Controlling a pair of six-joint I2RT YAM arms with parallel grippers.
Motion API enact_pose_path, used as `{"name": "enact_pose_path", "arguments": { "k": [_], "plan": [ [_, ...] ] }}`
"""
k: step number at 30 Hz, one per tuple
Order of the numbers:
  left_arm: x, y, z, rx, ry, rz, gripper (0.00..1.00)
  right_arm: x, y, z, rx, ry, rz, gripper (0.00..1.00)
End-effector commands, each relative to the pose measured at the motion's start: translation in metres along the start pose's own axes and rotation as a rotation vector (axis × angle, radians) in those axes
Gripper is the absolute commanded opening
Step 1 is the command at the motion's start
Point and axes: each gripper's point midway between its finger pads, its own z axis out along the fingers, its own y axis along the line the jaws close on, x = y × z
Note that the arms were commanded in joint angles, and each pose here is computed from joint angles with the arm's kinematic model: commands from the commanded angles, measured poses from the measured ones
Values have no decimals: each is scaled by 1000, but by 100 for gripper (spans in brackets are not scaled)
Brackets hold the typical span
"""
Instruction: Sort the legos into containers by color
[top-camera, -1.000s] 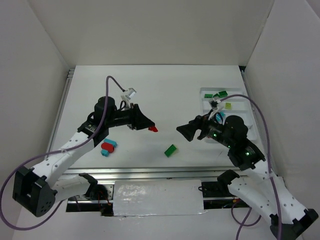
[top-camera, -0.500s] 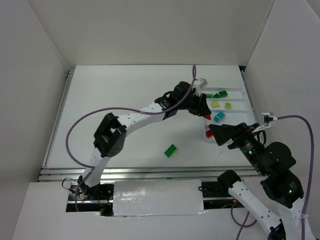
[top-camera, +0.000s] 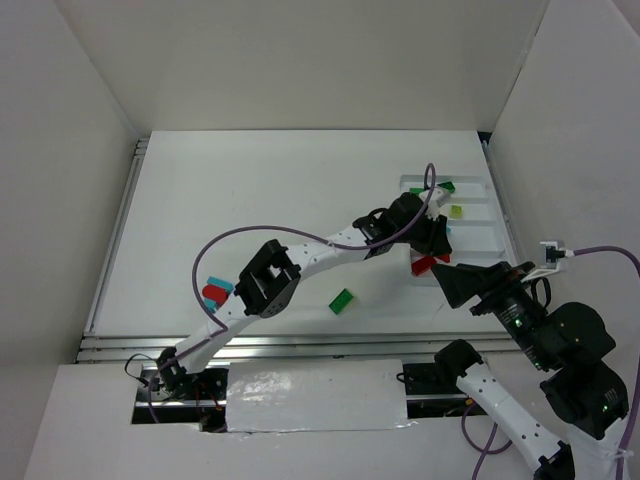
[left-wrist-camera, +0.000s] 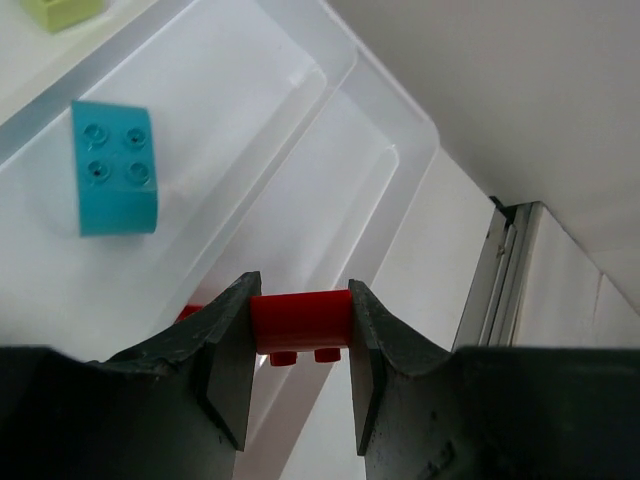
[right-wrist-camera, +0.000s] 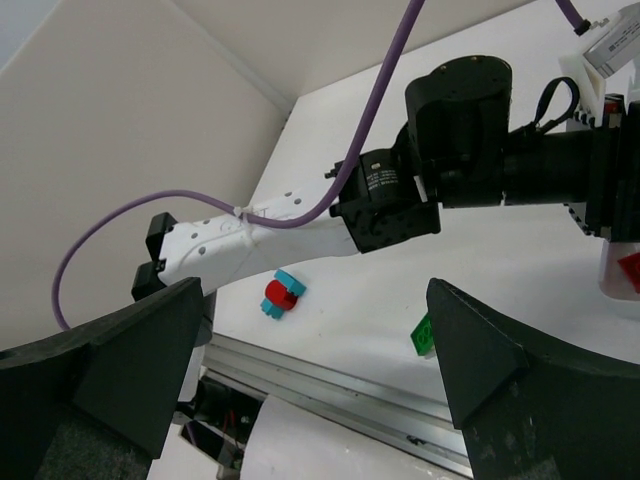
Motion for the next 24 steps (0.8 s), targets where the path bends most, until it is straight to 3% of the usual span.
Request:
{"name": "enact_pose_path", "arguments": {
  "k": [1,3,4,6,9,16,17,18,20,21,23,24],
  "plan": [
    [-33,-34,7,90,-126,32,43,-12,6,-15,-22,-38,-9,100],
    [-27,-31,13,101,-120,9,51,-11,7,-17,-34,-38,-10,100],
    [-27,-32,14,105,-123,6,62,-10,7,-17,-36,-33,-9,100],
    [-25,-32,17,117,-122,-7,74,-7,8,-16,-47,-20,-14,100],
    [-28,-41,15,154,-126,-10,100,-1,8,-12,-50,2,-19,100],
    [-57,-50,-14,98,-185,29,99,0,6,-8,-41,4,-20,100],
    [-84,-61,-35,86,-238,37,100,0,7,-8,-45,4,-19,100],
    [-77,-48,-41,37,-229,24,100,-1,7,-8,-47,-3,-17,100],
    [-123,-43,-86,-38,-334,14,99,0,8,-7,-57,-6,-17,100],
    [-121,-12,-100,-151,-325,-17,100,2,7,-4,-58,-1,-11,100],
    [-148,-1,-146,-259,-371,-40,100,10,3,6,-33,28,-4,100],
    [-150,23,-167,-359,-365,-67,100,14,1,11,-22,49,5,100]
  ]
}}
